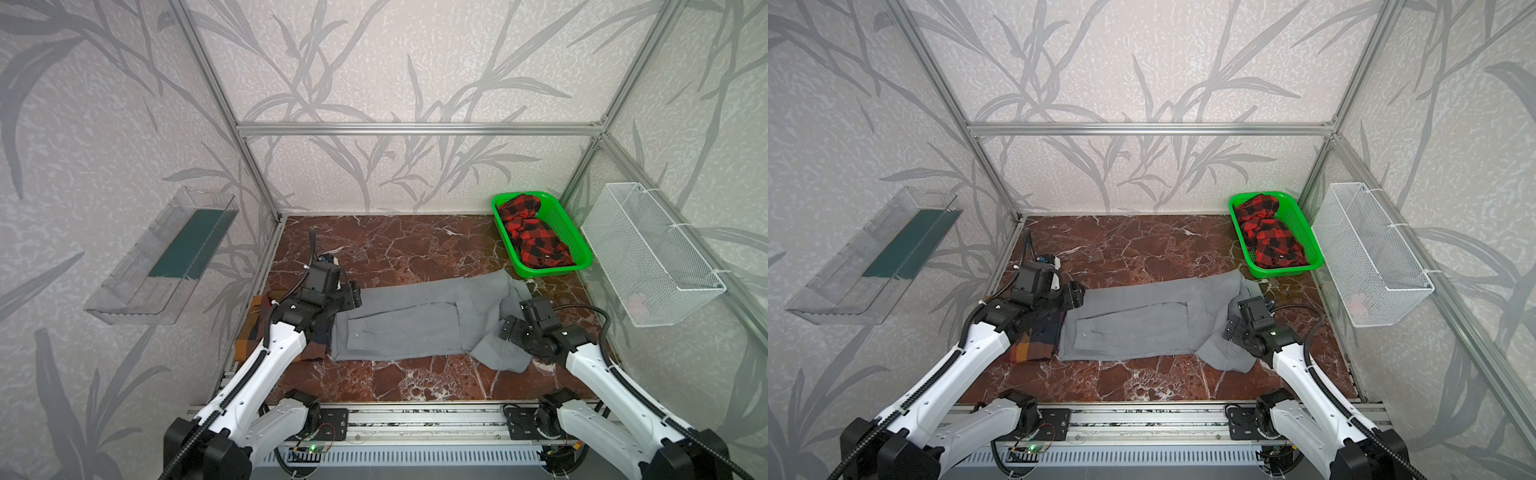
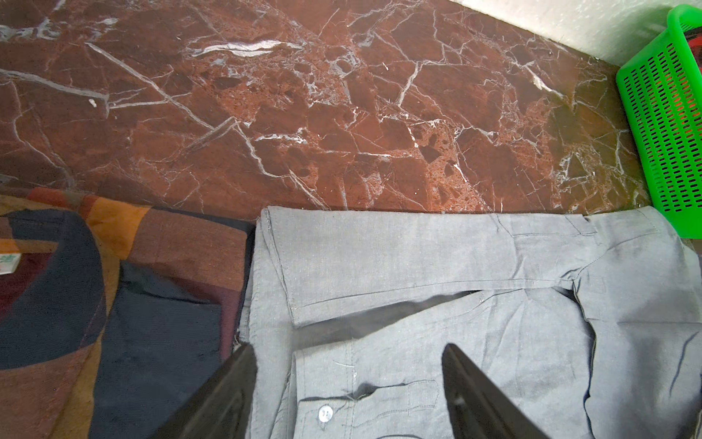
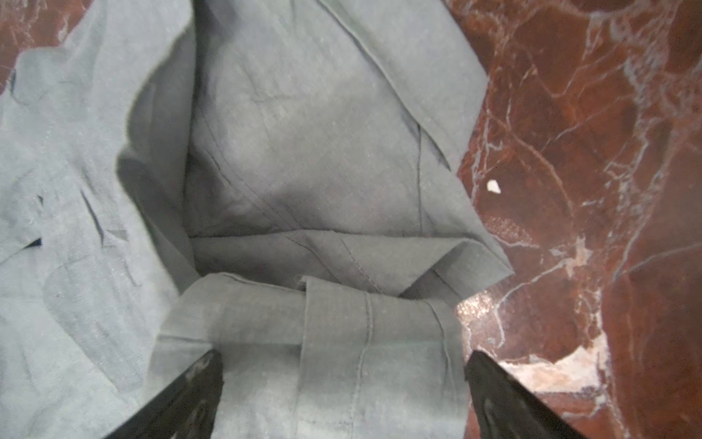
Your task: Fold and stack the long sleeve shirts
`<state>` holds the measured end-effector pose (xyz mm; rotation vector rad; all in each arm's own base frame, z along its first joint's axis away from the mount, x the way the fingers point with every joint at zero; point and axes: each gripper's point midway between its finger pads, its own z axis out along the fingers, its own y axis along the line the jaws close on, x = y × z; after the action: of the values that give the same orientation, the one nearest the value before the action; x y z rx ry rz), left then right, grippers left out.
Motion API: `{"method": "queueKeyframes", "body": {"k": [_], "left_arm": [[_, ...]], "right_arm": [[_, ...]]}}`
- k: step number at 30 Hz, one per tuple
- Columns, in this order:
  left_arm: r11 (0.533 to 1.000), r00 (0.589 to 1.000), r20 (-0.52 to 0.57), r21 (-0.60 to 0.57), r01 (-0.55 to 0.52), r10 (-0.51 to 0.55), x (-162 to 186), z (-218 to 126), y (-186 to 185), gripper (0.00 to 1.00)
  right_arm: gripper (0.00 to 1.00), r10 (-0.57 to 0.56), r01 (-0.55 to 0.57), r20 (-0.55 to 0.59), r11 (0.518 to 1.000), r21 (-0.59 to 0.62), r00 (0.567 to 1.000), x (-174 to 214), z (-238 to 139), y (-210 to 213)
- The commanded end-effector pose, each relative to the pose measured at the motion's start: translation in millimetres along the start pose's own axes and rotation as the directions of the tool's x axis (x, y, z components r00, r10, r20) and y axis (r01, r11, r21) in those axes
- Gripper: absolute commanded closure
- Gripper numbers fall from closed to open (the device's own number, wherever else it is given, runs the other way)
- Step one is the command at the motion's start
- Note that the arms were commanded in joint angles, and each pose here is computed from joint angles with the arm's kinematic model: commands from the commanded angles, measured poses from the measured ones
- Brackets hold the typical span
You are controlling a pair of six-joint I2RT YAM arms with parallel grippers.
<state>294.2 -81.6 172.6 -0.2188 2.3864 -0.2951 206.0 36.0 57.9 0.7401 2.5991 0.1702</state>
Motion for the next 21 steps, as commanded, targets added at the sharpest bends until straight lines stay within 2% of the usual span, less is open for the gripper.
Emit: {"method": "queueKeyframes", "body": {"k": [1,8,13,15,19,21], "left_arm": [[1.0,1.0,-0.015,0.004,-0.017,0.017,6.0,-1.1,1.9,0.23],[1.0,1.0,-0.014,0.01,-0.015,0.015,5.0,-1.5,0.8,0.23],[1.0,1.0,-0.018,0.011,-0.016,0.016,5.5,-0.4,0.9,0.23],[1.0,1.0,-0.02,0.013,-0.015,0.015,6.0,-0.4,0.7,0.23],[1.0,1.0,-0.018,0.02,-0.017,0.017,5.6,-1.0,-0.6,0.23],[1.0,1.0,-0.014,0.025,-0.015,0.016,4.4,-1.5,-1.4,0.23]], "right_arm": [[0.04,0.04,-0.04,-0.002,0.997,-0.069,0.999,3.4,0.0,7.0],[0.29,0.065,-0.065,-0.003,0.988,-0.142,0.998,8.6,5.3,12.3],[0.38,0.067,-0.063,0.015,0.981,-0.184,0.998,5.6,4.7,16.8],[0.35,0.071,-0.065,0.035,0.985,-0.159,0.997,2.9,2.2,10.9],[0.14,0.048,-0.044,0.065,0.997,-0.068,0.997,-4.4,-4.0,-3.9],[0.08,0.048,-0.046,0.053,0.998,-0.04,0.997,-5.0,-3.6,-8.0]]}}
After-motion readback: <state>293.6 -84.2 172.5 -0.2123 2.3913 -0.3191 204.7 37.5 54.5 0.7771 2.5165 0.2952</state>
